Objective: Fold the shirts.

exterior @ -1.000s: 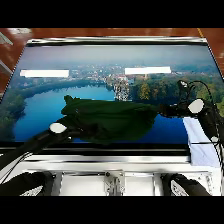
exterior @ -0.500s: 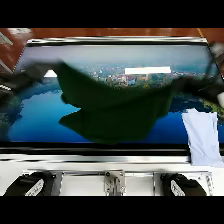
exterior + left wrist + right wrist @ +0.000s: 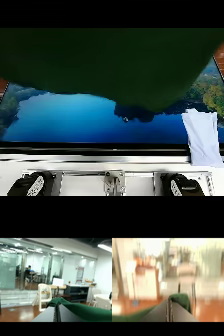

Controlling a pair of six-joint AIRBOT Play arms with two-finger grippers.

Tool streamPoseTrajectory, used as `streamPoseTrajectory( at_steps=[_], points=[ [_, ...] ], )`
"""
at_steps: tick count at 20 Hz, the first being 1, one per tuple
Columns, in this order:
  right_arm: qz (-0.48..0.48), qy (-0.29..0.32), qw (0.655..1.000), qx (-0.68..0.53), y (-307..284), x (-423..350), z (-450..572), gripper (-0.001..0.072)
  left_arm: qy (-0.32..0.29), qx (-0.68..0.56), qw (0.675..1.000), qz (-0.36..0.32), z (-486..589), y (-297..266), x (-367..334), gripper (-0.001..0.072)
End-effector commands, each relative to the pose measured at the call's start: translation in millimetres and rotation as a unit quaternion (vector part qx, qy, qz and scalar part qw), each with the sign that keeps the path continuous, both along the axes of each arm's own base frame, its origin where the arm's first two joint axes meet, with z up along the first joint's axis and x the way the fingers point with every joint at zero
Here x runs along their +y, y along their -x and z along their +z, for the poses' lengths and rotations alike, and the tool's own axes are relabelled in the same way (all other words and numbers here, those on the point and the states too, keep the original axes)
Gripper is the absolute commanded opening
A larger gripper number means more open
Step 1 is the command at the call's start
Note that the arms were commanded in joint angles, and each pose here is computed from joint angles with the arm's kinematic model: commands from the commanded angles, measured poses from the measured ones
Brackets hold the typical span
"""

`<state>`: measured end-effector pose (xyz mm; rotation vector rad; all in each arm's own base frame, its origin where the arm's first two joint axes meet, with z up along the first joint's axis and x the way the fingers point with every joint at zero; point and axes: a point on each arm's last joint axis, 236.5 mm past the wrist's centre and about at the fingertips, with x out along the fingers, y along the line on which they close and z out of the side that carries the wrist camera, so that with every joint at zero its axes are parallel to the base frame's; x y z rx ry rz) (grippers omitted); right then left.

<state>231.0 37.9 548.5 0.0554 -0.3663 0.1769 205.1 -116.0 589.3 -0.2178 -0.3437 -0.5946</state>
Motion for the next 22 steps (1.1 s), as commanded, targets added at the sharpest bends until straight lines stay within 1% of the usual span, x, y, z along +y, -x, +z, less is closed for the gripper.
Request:
streamPoseTrajectory(
  at_steps=[1, 3, 5, 8, 10, 14, 17, 20, 22],
  points=[
    [-0.018, 0.011, 0.999, -0.046, 32, -5, 28, 0.0052, -0.049, 0.099, 0.992, 0.063, -44, -12, 16, 0.0034],
    [-0.033, 0.024, 0.999, -0.024, 18, -10, 18, 0.0053, -0.068, 0.179, 0.976, 0.108, -82, -30, 37, 0.0035],
    [-0.031, 0.025, 0.999, 0.005, -8, -10, 5, 0.0052, -0.071, 0.239, 0.960, 0.126, -115, -44, 50, 0.0035],
    [-0.011, 0.017, 0.997, 0.081, -75, -4, -35, 0.0053, -0.068, 0.312, 0.939, 0.127, -168, -73, 60, 0.0034],
    [0.007, 0.011, 0.987, 0.161, -133, 1, -84, 0.0053, -0.065, 0.373, 0.917, 0.123, -218, -96, 67, 0.0035],
    [0.028, -0.003, 0.947, 0.321, -245, 6, -214, 0.0053, -0.070, 0.501, 0.852, 0.133, -336, -134, 90, 0.0035],
    [0.041, -0.023, 0.910, 0.413, -302, 10, -312, 0.0053, -0.051, 0.575, 0.807, 0.120, -418, -155, 92, 0.0036],
    [0.068, -0.091, 0.866, 0.487, -333, 25, -396, 0.0053, -0.041, 0.629, 0.769, 0.106, -489, -171, 84, 0.0036],
    [0.092, -0.143, 0.828, 0.535, -340, 41, -445, 0.0053, -0.025, 0.660, 0.746, 0.087, -531, -181, 71, 0.0037]
  ],
)
